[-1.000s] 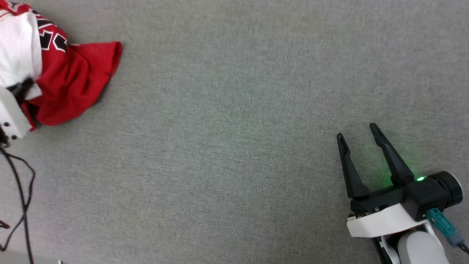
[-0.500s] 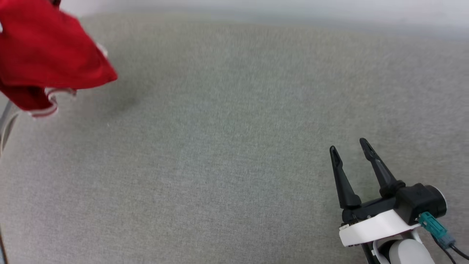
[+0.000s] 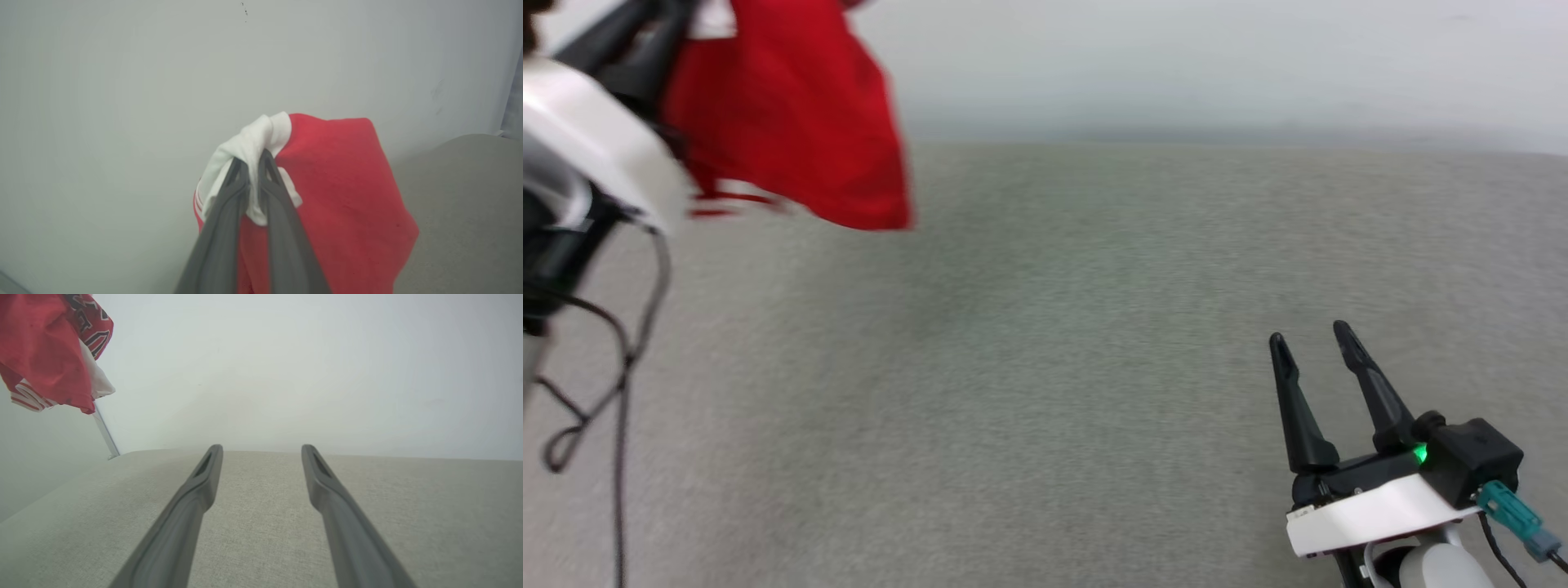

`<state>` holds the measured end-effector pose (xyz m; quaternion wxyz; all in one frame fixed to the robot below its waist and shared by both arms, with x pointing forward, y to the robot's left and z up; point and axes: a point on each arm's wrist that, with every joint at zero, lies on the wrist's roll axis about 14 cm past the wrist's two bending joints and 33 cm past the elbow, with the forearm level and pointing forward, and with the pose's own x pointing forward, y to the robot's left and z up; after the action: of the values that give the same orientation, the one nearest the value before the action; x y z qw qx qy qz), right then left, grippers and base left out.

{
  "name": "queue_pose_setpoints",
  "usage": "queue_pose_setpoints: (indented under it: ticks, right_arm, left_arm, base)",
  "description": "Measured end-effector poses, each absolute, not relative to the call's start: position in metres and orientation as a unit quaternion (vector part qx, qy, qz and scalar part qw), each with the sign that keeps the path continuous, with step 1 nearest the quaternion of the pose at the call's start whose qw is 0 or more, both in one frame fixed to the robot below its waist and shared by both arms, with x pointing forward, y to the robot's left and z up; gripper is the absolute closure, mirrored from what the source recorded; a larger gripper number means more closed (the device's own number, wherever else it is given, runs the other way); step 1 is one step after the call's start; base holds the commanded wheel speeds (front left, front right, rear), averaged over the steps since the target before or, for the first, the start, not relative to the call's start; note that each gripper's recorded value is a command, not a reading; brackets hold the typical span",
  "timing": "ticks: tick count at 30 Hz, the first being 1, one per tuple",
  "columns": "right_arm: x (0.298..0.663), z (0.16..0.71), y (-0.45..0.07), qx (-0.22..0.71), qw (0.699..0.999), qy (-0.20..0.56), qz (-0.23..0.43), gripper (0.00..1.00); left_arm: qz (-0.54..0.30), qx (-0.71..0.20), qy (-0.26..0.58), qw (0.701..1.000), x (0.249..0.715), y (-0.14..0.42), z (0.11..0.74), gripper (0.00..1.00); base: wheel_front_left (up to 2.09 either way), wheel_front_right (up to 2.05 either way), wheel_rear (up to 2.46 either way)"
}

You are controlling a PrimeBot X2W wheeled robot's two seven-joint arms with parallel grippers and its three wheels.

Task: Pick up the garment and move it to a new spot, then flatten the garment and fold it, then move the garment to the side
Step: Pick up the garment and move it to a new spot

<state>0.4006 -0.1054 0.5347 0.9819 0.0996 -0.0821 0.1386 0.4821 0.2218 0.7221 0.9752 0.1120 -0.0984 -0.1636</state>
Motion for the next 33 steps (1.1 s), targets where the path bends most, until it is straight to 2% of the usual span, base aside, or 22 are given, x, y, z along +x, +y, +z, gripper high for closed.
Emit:
queue_pose_setpoints:
  ticks: [6, 13, 24, 25, 26, 33]
  right_arm:
    - [0.386, 0.541, -0.146, 0.093, 0.988, -0.094, 0.081, 0.00]
    - [0.369, 0.542, -0.191, 0.080, 0.992, -0.099, 0.014, 0.00]
    - [0.361, 0.528, -0.226, 0.072, 0.993, -0.078, -0.043, 0.00]
    - [0.361, 0.527, -0.227, 0.072, 0.994, -0.076, -0.045, 0.00]
    - [0.361, 0.526, -0.228, 0.071, 0.994, -0.075, -0.046, 0.00]
    - [0.365, 0.528, -0.218, 0.059, 0.995, -0.076, -0.028, 0.00]
  left_arm:
    - [-0.262, 0.099, -0.102, 0.955, 0.482, 0.132, 0.708, 1.00]
    - [-0.361, 0.081, -0.074, 0.926, 0.481, 0.041, 0.660, 1.00]
    - [-0.440, 0.058, 0.064, 0.894, 0.470, -0.037, 0.510, 1.00]
    - [-0.441, 0.052, 0.072, 0.893, 0.468, -0.042, 0.502, 0.63]
    - [-0.443, 0.047, 0.076, 0.892, 0.466, -0.046, 0.496, 0.00]
    - [-0.435, 0.021, 0.067, 0.898, 0.455, -0.051, 0.488, 0.00]
  base:
    - [0.00, 0.00, 0.00]
    - [0.00, 0.00, 0.00]
    - [0.00, 0.00, 0.00]
    - [0.00, 0.00, 0.00]
    - [0.00, 0.00, 0.00]
    - [0.00, 0.00, 0.00]
